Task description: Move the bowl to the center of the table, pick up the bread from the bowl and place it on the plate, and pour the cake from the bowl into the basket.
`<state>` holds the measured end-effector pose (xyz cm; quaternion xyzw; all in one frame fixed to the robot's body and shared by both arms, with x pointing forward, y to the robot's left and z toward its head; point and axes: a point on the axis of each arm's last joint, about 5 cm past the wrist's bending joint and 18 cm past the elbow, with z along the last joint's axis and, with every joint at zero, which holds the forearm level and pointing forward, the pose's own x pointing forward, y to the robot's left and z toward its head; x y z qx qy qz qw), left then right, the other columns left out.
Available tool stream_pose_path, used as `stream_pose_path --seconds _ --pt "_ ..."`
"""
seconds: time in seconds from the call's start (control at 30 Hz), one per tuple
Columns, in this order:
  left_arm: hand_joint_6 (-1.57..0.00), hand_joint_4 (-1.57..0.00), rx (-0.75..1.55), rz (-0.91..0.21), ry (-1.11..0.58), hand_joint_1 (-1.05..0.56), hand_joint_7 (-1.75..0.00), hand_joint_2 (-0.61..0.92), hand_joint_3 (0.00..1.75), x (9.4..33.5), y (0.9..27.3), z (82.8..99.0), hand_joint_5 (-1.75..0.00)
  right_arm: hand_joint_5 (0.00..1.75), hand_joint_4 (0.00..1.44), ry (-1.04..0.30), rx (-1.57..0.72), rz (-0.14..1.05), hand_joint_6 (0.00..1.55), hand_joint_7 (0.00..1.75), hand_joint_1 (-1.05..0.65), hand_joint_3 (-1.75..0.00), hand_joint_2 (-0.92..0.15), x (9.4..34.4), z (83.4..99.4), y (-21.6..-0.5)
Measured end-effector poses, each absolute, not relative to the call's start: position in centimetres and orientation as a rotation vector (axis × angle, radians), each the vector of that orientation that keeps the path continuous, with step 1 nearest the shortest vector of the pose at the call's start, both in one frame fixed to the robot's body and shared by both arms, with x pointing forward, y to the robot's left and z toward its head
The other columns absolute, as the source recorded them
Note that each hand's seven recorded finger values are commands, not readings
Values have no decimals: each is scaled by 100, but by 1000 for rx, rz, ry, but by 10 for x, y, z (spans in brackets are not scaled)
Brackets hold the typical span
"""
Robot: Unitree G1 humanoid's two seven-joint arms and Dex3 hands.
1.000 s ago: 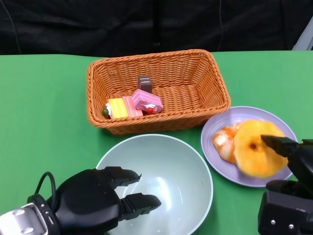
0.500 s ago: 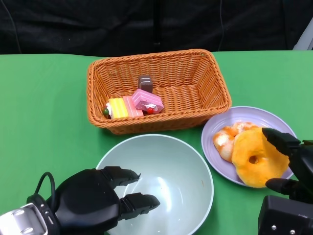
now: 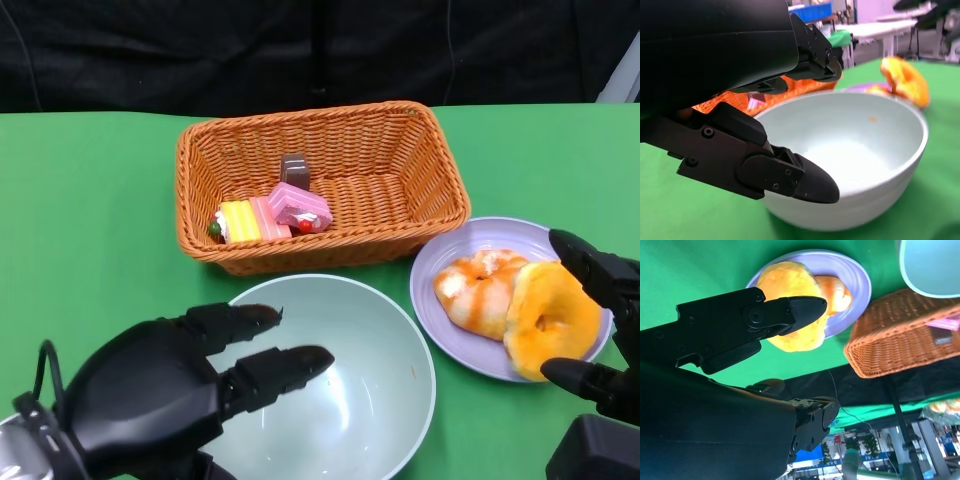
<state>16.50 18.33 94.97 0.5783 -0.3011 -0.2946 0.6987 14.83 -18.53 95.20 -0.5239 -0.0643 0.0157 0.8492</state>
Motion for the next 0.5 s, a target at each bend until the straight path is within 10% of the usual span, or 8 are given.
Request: stream_pose_path --seconds 0.23,0.37,0.5 --pt "-42 -49 919 -576 -705 -62 -10 92 21 155 183 951 -17 90 9 -264 -906 67 28 12 -49 -18 -92 139 955 -180" --pt "-62 -42 577 -493 -658 -41 -26 92 22 146 176 945 -90 110 23 -412 -731 117 47 27 -34 -15 -92 130 956 -173" --pt "-46 -51 294 -432 -566 -25 -102 92 22 140 166 940 -121 132 29 -496 -558 148 34 86 -26 -45 -79 124 955 -168"
